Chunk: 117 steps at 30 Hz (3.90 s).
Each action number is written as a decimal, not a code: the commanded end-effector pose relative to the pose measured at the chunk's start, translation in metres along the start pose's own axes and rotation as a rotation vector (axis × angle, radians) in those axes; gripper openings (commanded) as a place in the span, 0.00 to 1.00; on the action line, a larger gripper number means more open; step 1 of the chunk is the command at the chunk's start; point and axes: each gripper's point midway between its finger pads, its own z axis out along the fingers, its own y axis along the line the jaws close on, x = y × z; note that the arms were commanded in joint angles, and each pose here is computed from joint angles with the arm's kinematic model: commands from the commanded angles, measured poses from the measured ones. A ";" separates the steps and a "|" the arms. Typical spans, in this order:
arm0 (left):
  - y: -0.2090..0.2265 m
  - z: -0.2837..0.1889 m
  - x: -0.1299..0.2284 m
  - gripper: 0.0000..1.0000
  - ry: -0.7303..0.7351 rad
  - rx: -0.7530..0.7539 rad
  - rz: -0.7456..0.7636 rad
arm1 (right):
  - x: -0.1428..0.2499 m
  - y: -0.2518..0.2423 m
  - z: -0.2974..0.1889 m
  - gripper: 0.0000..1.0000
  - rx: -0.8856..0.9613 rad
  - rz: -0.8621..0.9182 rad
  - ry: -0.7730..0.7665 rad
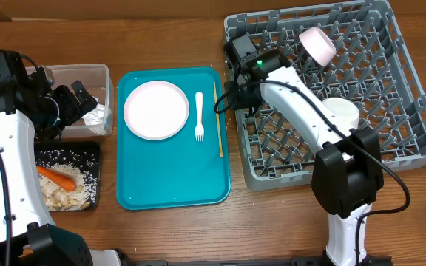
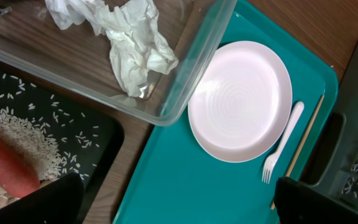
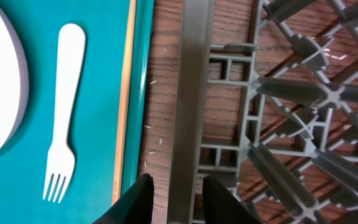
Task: Sort waste into correct bins and load items into the dishwasher rack
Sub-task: 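Raise the right gripper and move it left toward the teal tray, then lower the right gripper onto the edge of the large pink plate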
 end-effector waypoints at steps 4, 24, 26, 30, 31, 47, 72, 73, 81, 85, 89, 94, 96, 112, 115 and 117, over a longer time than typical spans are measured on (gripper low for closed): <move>-0.004 -0.012 -0.004 1.00 -0.034 0.013 0.002 | 0.000 -0.002 0.003 0.22 0.001 0.008 0.001; -0.004 -0.012 -0.004 1.00 -0.034 0.013 0.002 | -0.025 0.006 0.002 0.09 -0.029 0.009 -0.101; -0.004 -0.012 -0.004 1.00 -0.034 0.013 0.002 | -0.025 0.006 0.002 0.11 -0.029 0.009 -0.101; -0.004 -0.012 -0.004 1.00 -0.034 0.013 0.002 | -0.025 0.006 0.002 0.20 -0.029 0.008 -0.102; -0.004 -0.012 -0.004 1.00 -0.034 0.013 0.002 | -0.026 0.006 0.000 0.32 -0.030 0.008 -0.106; -0.004 -0.012 -0.004 1.00 -0.034 0.013 0.002 | -0.039 0.039 -0.069 0.46 -0.212 -0.013 -0.157; -0.004 -0.012 -0.004 1.00 -0.034 0.013 0.002 | -0.023 0.139 0.008 0.39 -0.395 -0.128 -0.084; -0.004 -0.012 -0.004 1.00 -0.034 0.013 0.002 | -0.022 0.140 0.013 0.40 -0.394 -0.130 -0.079; -0.004 -0.012 -0.004 1.00 -0.034 0.013 0.002 | -0.015 0.143 0.050 0.40 -0.382 -0.132 -0.039; -0.004 -0.012 -0.004 1.00 -0.034 0.013 0.002 | -0.017 0.144 0.053 0.40 -0.385 -0.134 -0.046; -0.004 -0.012 -0.004 1.00 -0.034 0.013 0.002 | -0.019 0.145 0.053 0.39 -0.389 -0.135 -0.056; -0.004 -0.012 -0.004 1.00 -0.034 0.013 0.002 | -0.021 0.140 0.061 0.40 -0.350 -0.100 -0.059; -0.004 -0.012 -0.004 1.00 -0.033 0.013 0.002 | -0.022 0.138 0.065 0.40 -0.339 -0.084 -0.062; -0.004 -0.012 -0.004 1.00 -0.034 0.013 0.002 | -0.018 0.147 0.082 0.39 -0.343 -0.097 -0.058; -0.004 -0.012 -0.004 1.00 -0.034 0.013 0.002 | -0.017 0.149 0.081 0.39 -0.343 -0.102 -0.061; -0.004 -0.012 -0.004 1.00 -0.034 0.013 0.002 | -0.018 0.149 0.082 0.39 -0.326 -0.104 -0.068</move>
